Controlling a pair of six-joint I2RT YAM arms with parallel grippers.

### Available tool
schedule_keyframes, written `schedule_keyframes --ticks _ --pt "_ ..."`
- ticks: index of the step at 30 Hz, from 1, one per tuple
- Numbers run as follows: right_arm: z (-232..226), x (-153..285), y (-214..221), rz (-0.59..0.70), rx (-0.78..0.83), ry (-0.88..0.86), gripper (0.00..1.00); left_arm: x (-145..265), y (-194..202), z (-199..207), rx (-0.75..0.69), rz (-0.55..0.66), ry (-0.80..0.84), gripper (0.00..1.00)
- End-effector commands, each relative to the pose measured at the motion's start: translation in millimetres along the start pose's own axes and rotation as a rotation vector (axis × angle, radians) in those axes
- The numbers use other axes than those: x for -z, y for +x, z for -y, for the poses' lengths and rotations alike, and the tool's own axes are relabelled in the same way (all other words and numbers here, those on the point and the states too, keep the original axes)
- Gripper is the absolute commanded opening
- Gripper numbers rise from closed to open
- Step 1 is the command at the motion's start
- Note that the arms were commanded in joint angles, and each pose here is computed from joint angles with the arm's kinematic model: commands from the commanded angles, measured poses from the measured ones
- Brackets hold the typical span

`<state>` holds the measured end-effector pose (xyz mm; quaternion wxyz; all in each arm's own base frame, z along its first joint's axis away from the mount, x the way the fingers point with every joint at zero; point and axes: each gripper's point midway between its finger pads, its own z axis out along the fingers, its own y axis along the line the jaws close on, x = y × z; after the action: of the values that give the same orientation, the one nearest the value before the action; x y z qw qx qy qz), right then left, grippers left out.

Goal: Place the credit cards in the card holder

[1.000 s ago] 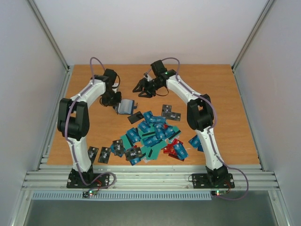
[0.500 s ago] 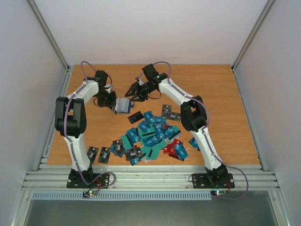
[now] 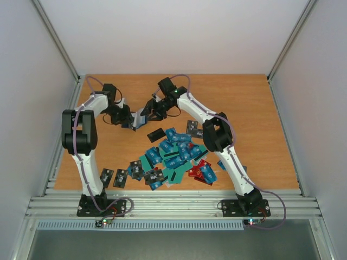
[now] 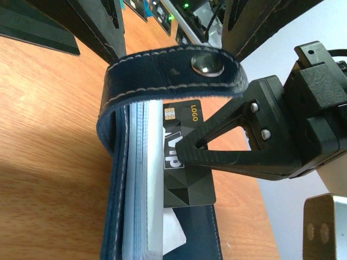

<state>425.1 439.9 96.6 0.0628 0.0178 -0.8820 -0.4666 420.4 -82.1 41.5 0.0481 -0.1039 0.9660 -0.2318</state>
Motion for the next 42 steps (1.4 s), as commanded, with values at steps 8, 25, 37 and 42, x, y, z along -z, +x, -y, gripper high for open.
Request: schedule_keyframes --ticks 8,25,37,42 --pt "-12 75 26 0.076 0.091 0.104 0.5 -16 40 36 0.03 -0.07 0.021 0.0" --pt "13 78 29 0.067 0.011 0.08 0.5 -23 45 68 0.133 -0.042 0.053 0.0" --pt "34 40 16 0.009 -0.005 0.091 0.5 -22 48 69 0.129 -0.044 0.061 0.0" --pt "46 33 14 -0.002 -0.008 0.117 0.5 -24 48 68 0.135 -0.049 0.061 0.0"
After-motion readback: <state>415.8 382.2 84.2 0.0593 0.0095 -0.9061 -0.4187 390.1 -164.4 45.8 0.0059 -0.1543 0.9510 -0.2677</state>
